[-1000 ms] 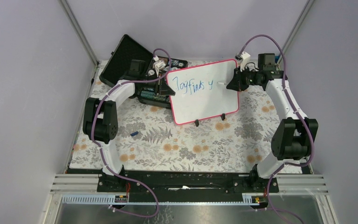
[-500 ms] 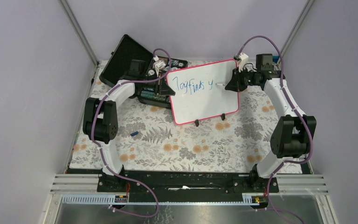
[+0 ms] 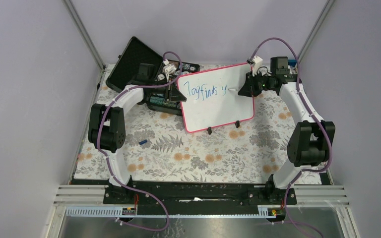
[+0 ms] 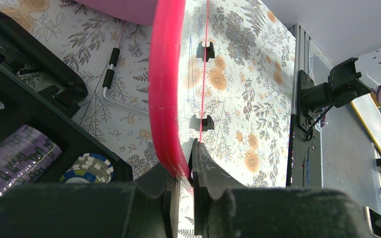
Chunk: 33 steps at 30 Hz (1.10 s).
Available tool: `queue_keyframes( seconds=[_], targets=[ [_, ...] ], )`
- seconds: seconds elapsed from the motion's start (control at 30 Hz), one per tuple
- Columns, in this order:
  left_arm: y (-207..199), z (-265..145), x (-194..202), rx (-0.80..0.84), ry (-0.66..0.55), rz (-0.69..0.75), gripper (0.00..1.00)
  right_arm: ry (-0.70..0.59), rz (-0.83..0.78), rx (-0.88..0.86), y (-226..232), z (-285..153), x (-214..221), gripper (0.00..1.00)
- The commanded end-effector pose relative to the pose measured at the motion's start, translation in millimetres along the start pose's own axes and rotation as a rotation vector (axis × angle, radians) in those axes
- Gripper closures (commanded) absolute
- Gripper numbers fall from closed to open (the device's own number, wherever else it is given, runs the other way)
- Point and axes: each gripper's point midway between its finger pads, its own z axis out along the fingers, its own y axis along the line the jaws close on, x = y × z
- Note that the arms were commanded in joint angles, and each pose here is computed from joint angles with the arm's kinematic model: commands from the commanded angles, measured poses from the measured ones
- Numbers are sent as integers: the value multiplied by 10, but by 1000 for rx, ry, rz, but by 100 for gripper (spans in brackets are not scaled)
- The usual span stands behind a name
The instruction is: Write a sentence on the whiteboard
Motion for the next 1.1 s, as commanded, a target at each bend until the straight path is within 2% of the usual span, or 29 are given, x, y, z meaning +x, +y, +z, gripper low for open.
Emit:
queue_keyframes(
  seconds=[0.0,1.07],
  targets=[
    [154,44,108,-87,39,97,100,-35,-35,-2,16,19,-190,100],
    [176,54,100,-90,39,95,100,20,-46,34,-12,-2,56,100]
  ],
)
